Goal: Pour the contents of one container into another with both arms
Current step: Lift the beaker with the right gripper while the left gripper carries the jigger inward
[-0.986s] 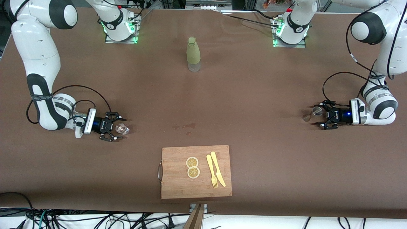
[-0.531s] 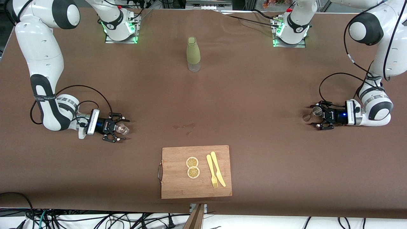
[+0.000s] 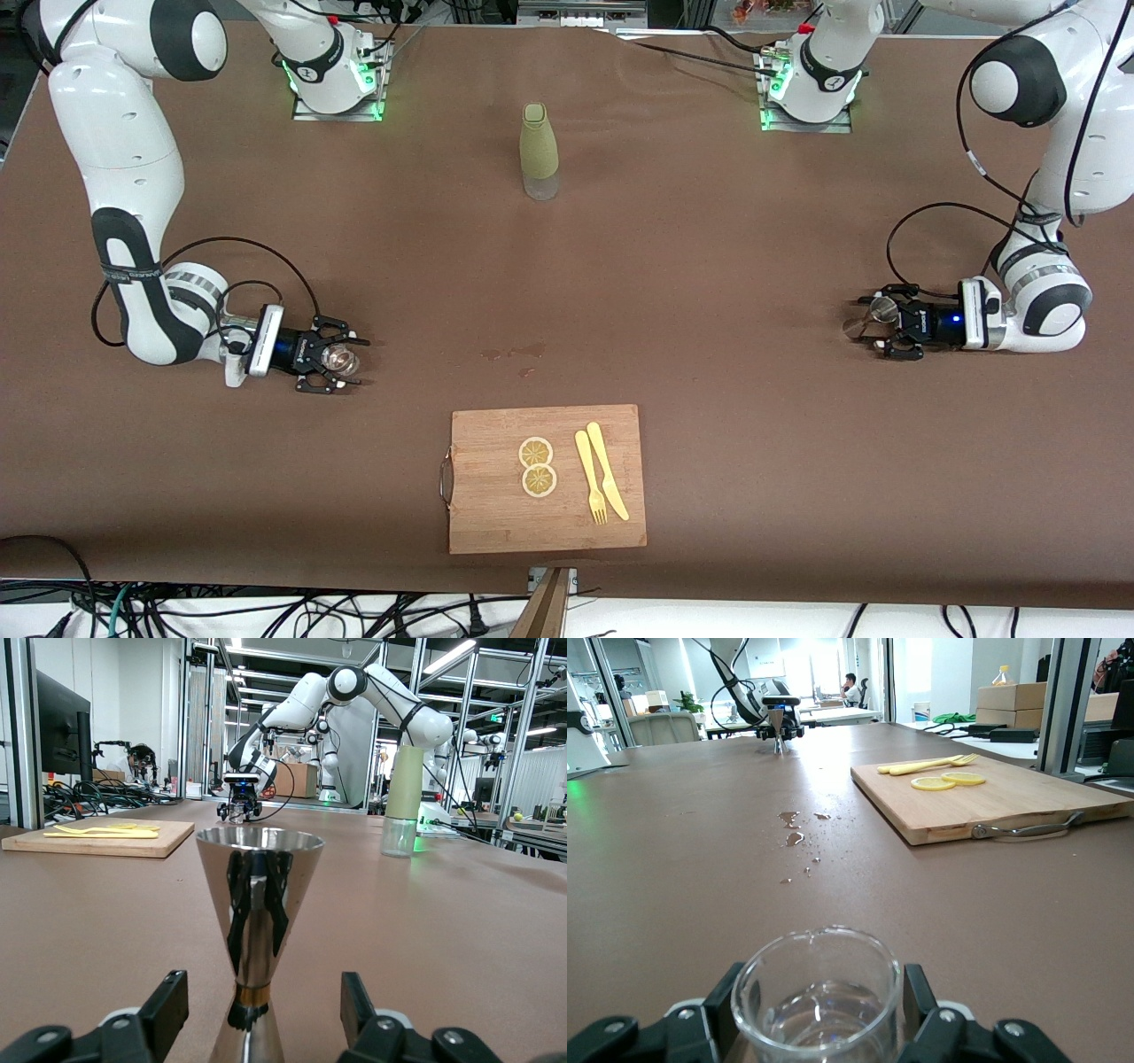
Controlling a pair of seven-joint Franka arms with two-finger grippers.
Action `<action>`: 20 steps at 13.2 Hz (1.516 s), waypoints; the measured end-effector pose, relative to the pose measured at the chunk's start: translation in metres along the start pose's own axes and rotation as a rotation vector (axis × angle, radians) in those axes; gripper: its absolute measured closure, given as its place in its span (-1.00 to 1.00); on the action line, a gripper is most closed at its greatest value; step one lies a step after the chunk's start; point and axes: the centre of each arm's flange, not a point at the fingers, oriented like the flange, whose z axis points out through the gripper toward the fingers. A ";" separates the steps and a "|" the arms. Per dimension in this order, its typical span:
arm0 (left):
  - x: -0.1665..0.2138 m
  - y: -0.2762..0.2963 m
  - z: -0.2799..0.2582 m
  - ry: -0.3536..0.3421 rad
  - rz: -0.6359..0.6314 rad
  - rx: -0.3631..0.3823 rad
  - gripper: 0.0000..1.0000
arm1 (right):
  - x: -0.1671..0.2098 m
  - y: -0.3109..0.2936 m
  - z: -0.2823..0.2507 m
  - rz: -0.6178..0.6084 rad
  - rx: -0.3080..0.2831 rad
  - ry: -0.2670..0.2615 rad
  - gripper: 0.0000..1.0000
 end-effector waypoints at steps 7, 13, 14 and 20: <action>0.000 0.001 -0.001 0.000 0.002 0.001 0.07 | 0.000 0.000 0.000 0.009 0.000 0.001 0.75; 0.001 0.002 -0.002 0.003 0.005 0.001 0.52 | 0.009 0.000 0.016 0.048 0.018 0.031 0.75; 0.001 0.002 -0.002 0.004 0.007 0.001 0.52 | 0.015 0.000 0.025 0.055 0.028 0.044 0.75; 0.002 0.000 0.000 0.008 0.049 -0.004 0.52 | 0.109 0.024 0.097 0.096 0.136 0.062 0.75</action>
